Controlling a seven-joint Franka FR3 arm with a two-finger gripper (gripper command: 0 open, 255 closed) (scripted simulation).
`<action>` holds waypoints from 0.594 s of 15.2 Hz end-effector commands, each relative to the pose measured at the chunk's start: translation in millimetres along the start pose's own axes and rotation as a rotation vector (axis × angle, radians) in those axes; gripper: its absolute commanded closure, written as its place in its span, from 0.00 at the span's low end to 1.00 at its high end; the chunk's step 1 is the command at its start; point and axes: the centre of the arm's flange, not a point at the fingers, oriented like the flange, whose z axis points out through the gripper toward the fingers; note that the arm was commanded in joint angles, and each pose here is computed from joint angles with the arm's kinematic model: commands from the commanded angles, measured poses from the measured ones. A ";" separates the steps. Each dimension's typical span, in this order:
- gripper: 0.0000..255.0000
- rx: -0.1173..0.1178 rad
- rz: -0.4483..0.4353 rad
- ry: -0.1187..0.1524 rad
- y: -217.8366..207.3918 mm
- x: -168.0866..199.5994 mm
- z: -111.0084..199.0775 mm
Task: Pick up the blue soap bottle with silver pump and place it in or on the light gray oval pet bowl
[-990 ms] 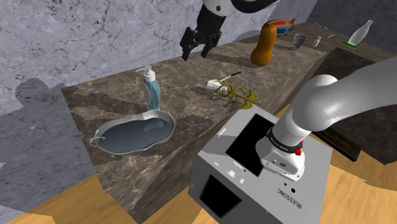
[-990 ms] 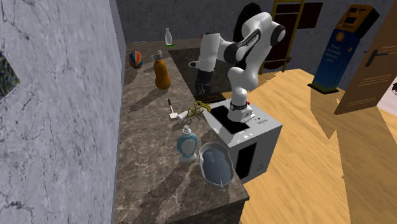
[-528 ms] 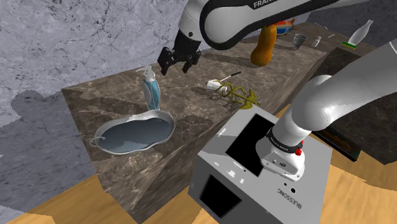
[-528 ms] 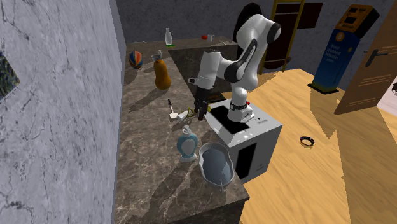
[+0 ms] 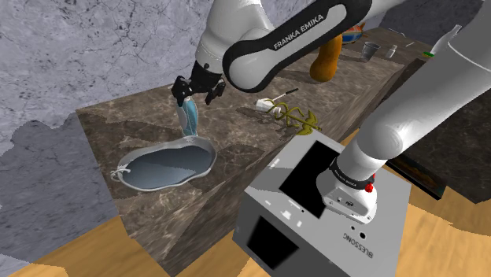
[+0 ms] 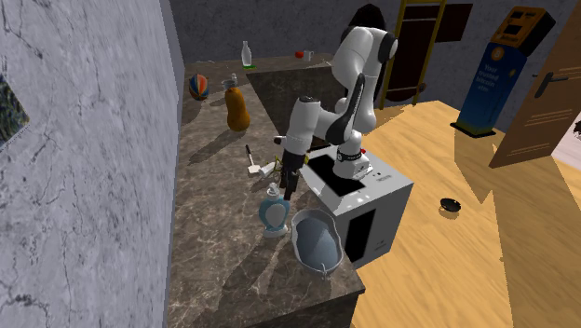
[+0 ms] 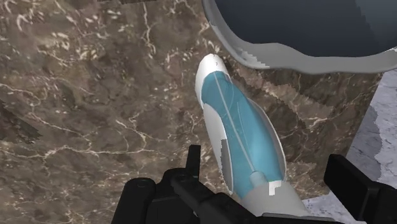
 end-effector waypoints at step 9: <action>0.00 0.002 0.002 0.001 -0.8 1.1 29.7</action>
